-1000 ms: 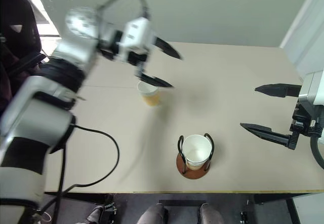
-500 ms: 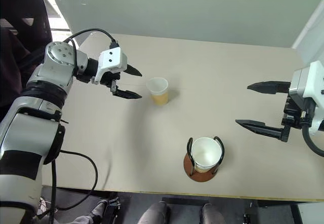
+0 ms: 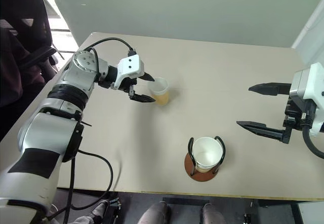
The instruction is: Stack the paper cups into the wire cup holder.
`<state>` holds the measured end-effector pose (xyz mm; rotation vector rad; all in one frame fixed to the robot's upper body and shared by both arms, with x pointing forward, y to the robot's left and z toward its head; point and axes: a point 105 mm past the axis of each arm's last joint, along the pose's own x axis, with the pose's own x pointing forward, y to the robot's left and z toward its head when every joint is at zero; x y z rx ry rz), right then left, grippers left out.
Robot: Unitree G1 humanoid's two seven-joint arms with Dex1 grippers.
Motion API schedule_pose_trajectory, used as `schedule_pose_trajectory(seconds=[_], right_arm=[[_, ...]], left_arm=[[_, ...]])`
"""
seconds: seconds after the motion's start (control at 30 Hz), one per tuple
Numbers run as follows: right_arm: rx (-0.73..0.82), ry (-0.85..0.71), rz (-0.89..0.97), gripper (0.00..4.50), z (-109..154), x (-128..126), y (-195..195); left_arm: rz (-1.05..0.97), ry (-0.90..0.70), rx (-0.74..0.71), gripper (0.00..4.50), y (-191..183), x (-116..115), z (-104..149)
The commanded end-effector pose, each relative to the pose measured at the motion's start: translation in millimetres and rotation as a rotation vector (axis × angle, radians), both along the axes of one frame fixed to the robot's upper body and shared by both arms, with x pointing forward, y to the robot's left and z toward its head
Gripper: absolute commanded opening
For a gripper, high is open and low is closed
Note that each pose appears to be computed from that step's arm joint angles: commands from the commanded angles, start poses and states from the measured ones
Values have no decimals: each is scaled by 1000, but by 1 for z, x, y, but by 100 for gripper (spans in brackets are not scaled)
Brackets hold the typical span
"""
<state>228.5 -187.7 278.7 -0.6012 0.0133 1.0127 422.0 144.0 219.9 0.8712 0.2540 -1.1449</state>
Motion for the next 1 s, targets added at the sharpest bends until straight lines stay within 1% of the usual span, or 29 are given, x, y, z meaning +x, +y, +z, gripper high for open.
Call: schedule_pose_trajectory(seconds=[0.03,0.27,0.4,0.47,0.53,0.7,0.73,0.8,0.87,1.0], right_arm=[[-23,-47,-4,450,10,-5,1],[-21,-44,-8,450,10,-6,2],[-21,-43,-12,450,10,-8,2],[-22,-42,-14,450,10,-8,2],[-21,-42,-14,450,10,-8,2],[-21,-40,-12,450,10,-8,2],[-20,-40,-12,450,10,-8,2],[-20,-39,-10,450,10,-8,2],[-19,-39,-8,450,10,-7,3],[-20,-41,-2,450,10,-6,3]], left_arm=[[22,-53,20,447,-7,7,3],[56,-77,49,447,-18,14,-9],[40,-77,69,447,-21,14,-15],[26,-73,74,411,-24,13,-15],[16,-67,73,356,-27,12,-16],[14,-68,90,172,-25,12,-18],[7,-64,101,140,-24,11,-20],[-16,-55,130,62,-22,8,-23],[-24,-52,131,6,-21,7,-22],[-25,-54,131,6,-20,7,-20]])
